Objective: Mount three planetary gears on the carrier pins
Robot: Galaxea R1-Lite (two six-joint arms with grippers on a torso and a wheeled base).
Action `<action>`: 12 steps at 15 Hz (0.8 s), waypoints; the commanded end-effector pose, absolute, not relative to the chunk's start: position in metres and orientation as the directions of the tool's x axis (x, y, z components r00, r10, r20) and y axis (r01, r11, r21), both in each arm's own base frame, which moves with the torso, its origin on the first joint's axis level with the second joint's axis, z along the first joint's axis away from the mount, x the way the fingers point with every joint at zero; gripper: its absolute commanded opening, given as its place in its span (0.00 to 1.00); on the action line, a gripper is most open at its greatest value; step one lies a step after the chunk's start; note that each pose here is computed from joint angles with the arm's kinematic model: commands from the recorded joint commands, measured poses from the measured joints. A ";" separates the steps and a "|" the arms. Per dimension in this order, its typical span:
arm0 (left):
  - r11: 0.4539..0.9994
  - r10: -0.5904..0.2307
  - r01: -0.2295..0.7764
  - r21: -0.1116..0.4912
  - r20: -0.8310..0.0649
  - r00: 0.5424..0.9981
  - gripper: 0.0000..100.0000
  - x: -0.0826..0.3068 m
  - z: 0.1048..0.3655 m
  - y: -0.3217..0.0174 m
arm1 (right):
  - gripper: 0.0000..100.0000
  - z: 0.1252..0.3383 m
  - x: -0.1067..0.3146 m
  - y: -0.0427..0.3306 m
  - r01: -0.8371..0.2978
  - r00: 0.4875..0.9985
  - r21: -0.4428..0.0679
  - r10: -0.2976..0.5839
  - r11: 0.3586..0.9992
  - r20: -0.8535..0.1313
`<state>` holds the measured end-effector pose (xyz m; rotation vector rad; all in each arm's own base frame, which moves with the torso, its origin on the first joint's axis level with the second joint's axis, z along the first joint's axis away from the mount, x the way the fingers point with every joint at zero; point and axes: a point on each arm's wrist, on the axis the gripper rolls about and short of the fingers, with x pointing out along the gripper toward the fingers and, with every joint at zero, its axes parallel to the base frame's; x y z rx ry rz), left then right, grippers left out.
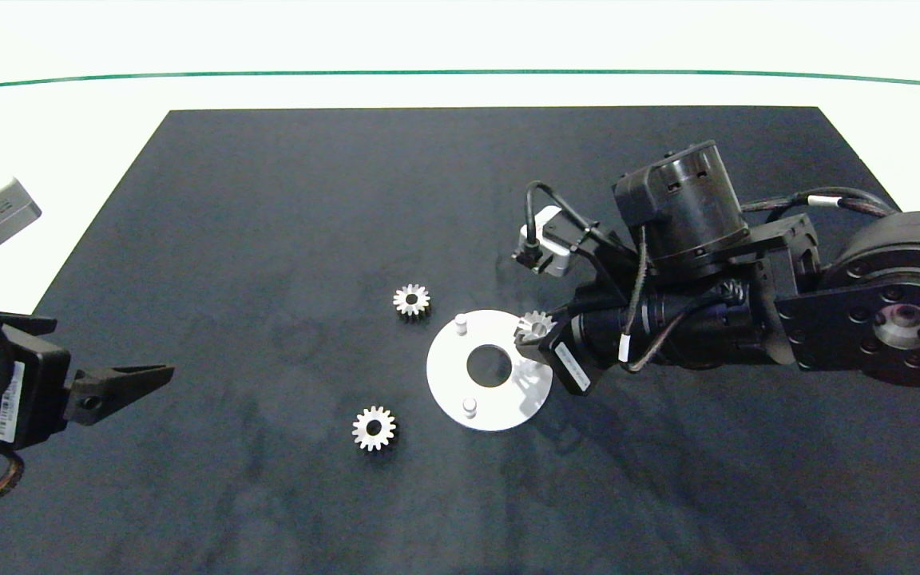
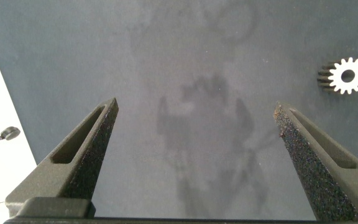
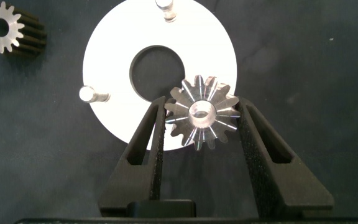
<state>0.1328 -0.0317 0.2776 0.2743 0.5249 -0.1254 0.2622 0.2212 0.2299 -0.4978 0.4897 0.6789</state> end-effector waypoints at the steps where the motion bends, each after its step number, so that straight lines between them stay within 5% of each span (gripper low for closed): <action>1: 0.955 -0.047 0.188 0.228 -0.510 0.859 1.00 0.132 0.278 -0.031 | 0.28 0.226 0.263 0.222 -0.692 0.671 -0.270 0.459 0.669 -0.582; 12: 0.955 -0.049 0.187 0.230 -0.499 0.865 1.00 0.129 0.279 -0.031 | 0.28 0.216 0.266 0.223 -0.683 0.670 -0.277 0.429 0.676 -0.606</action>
